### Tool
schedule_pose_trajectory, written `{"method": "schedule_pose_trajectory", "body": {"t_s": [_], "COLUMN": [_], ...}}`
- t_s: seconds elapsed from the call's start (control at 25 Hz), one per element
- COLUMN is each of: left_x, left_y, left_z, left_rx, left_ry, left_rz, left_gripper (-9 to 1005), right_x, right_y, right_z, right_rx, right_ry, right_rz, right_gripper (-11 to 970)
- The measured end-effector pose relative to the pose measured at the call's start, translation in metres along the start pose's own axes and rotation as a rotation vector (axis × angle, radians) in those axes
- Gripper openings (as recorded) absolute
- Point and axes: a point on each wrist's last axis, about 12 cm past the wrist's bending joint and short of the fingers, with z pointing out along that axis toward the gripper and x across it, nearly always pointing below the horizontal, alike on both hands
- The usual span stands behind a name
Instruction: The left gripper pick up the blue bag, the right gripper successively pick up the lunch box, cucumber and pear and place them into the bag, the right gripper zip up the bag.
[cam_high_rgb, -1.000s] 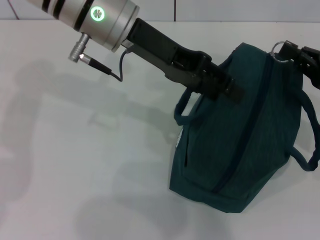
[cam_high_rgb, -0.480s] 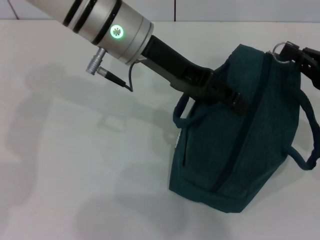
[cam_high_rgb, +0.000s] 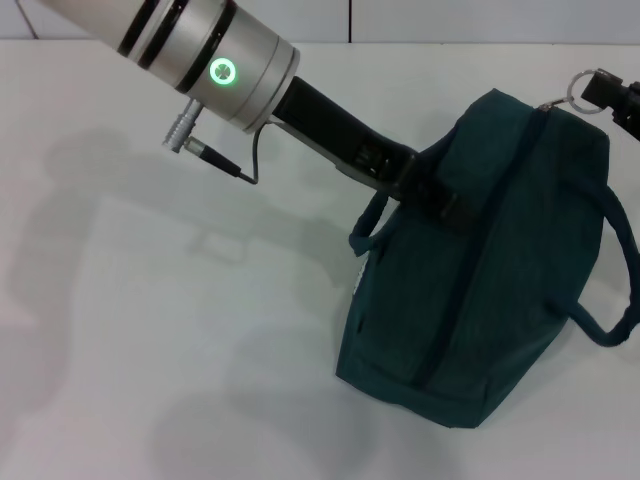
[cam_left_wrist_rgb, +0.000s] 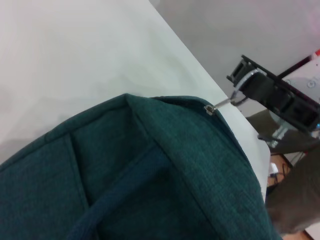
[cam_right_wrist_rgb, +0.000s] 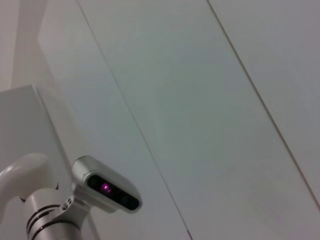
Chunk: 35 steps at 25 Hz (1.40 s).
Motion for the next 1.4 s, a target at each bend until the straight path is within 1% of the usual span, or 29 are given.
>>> {"method": "schedule_pose_trajectory", "body": {"t_s": [0.04, 0.28, 0.36, 0.6, 0.8, 1.04, 1.4], "left_x": [0.001, 0.006, 0.008, 0.011, 0.014, 0.015, 0.020], "left_y": [0.000, -0.004, -0.005, -0.005, -0.005, -0.007, -0.006], "left_z": [0.000, 0.000, 0.000, 0.000, -0.001, -0.002, -0.002], "left_rx": [0.003, 0.038, 0.048, 0.058, 0.070, 0.088, 0.103], "left_ry": [0.007, 0.049, 0.059, 0.070, 0.081, 0.094, 0.095], "left_rz": [0.009, 0.059, 0.067, 0.077, 0.092, 0.116, 0.135], "left_gripper": [664, 474, 232, 125, 86, 78, 80], "right_x": [0.000, -0.001, 0.000, 0.006, 0.010, 0.011, 0.019], "right_y": [0.000, -0.004, -0.005, -0.006, -0.007, -0.008, -0.010], "right_z": [-0.001, -0.003, -0.003, -0.004, -0.006, -0.009, -0.018], "right_rx": [0.003, 0.034, 0.045, 0.061, 0.078, 0.090, 0.146], "right_ry": [0.000, 0.003, 0.010, 0.031, 0.044, 0.045, 0.067], "right_rz": [-0.001, -0.002, 0.000, 0.011, 0.019, 0.021, 0.031], "right_gripper": [48, 49, 49, 49, 50, 50, 51]}}
